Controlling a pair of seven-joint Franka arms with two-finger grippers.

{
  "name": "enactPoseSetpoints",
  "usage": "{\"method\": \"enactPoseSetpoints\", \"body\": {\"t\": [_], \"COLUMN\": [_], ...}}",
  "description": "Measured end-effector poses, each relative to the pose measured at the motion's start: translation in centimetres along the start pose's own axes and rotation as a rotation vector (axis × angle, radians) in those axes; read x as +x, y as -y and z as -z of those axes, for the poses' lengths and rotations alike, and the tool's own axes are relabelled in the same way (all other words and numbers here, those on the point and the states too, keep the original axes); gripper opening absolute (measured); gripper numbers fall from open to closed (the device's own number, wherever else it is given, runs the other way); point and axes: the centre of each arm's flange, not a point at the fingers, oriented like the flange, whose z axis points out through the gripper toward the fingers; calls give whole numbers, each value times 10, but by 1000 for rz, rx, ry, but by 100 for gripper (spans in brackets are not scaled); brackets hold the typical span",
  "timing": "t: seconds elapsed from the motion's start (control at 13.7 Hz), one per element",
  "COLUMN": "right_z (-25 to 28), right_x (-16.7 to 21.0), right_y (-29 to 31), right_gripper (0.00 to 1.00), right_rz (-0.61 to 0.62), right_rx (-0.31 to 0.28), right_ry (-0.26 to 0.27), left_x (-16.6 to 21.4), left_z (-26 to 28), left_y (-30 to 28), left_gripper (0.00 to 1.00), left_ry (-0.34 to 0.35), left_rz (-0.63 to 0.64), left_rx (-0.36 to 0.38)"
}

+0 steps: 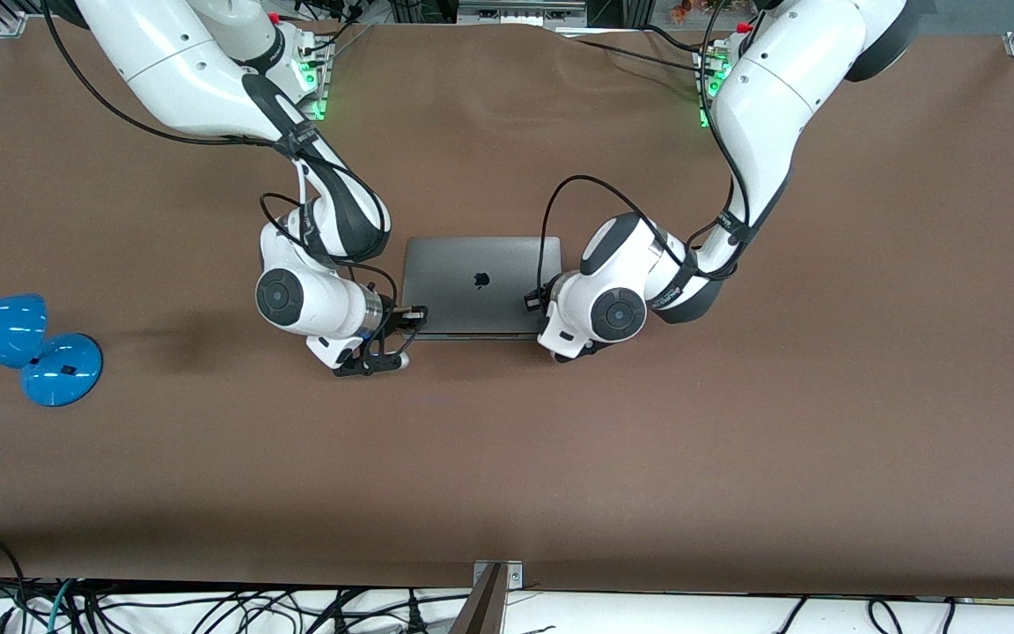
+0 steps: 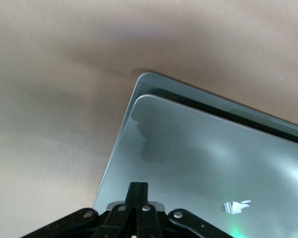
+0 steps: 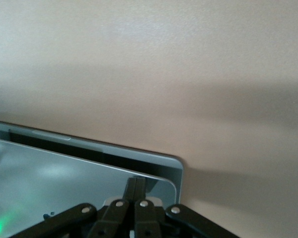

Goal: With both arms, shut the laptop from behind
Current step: 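Hold both grippers on the closed lid, pressing it flat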

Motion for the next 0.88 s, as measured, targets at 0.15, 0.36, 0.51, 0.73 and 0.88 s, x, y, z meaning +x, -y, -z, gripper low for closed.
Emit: {"method": "enactPoseSetpoints", "body": {"t": [0.15,0.36,0.51,0.73,0.88], "right_z": [-6,-12,-13,-18,-22], "right_x": [1,3,4,3,4], "right_y": [-3,-4,-4,-3,-3], "right_gripper": [1,1,1,1,1], "right_rz": [-1,-3,-2,0,0], "right_rx": [-2,-3,-3,-4,-3], "right_ry": [-1,1,2,3,-1], "left_x": [6,12,15,16,15], "left_z": [-8,-21,-26,-27,-27], "left_y": [-1,-1,0,-2,-2], "left_gripper": [1,1,1,1,1], "left_ry": [-9,-19,-22,-29,-30], "left_rz": [2,2,5,5,4], "left_rx": [-8,-6,-7,-4,-3]}}
